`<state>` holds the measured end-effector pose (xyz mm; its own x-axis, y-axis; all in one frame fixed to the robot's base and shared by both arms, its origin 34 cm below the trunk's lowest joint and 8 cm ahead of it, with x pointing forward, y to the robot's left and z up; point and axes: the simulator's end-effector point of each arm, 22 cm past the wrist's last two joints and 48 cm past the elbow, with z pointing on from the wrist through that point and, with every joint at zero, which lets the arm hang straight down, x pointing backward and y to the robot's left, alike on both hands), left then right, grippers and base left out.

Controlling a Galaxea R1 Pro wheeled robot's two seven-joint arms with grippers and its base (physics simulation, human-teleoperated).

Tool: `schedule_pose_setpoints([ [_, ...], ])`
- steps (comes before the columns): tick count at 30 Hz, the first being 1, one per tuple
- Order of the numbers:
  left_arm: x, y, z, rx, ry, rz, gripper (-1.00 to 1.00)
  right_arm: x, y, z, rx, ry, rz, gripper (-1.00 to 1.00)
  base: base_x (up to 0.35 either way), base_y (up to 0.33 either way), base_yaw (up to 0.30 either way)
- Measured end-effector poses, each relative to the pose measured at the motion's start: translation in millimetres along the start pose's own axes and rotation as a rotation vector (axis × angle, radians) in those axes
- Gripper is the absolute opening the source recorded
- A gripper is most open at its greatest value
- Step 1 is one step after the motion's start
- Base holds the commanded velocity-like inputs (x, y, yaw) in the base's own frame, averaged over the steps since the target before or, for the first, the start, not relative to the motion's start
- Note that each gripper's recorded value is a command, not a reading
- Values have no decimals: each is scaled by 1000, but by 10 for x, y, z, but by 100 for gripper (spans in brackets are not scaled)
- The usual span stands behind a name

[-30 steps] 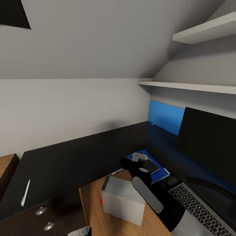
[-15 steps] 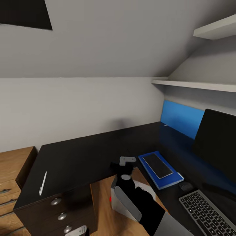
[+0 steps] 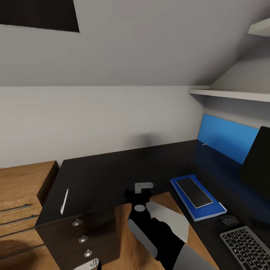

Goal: In the bedroom, organize the workspace by keeping the computer under the desk, ensuring the monitor is on the desk, placing the keyboard on the desk next to the monitor, placing the mouse on the desk next to the keyboard, moving the folder from the swivel chair onto the desk next to the mouse, stacking the notebook on top of the folder with the pen on top of the notebook, and positioning the swivel chair next to the desk.

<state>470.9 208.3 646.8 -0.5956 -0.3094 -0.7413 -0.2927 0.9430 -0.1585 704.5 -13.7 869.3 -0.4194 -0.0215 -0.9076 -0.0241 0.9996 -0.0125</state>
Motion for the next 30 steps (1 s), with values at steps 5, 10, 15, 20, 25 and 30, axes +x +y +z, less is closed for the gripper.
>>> schedule_pose_setpoints([
  [5,20,7,4,-2,5,1,100,35,16,9,-3,4,-5,100,0,0,208],
  [10,40,14,9,-4,11,1,100,67,20,24,-4,10,-7,100,0,0,207],
  [15,61,21,13,-6,16,2,100,96,20,39,-4,16,-7,100,0,0,207],
  [20,80,27,17,-7,21,2,100,127,21,53,-4,21,-7,100,0,0,206],
  [25,100,33,20,-9,26,3,100,160,20,70,-4,28,-8,100,0,0,206],
  [30,120,41,24,-11,31,4,100,188,20,84,-4,34,-8,100,0,0,205],
])
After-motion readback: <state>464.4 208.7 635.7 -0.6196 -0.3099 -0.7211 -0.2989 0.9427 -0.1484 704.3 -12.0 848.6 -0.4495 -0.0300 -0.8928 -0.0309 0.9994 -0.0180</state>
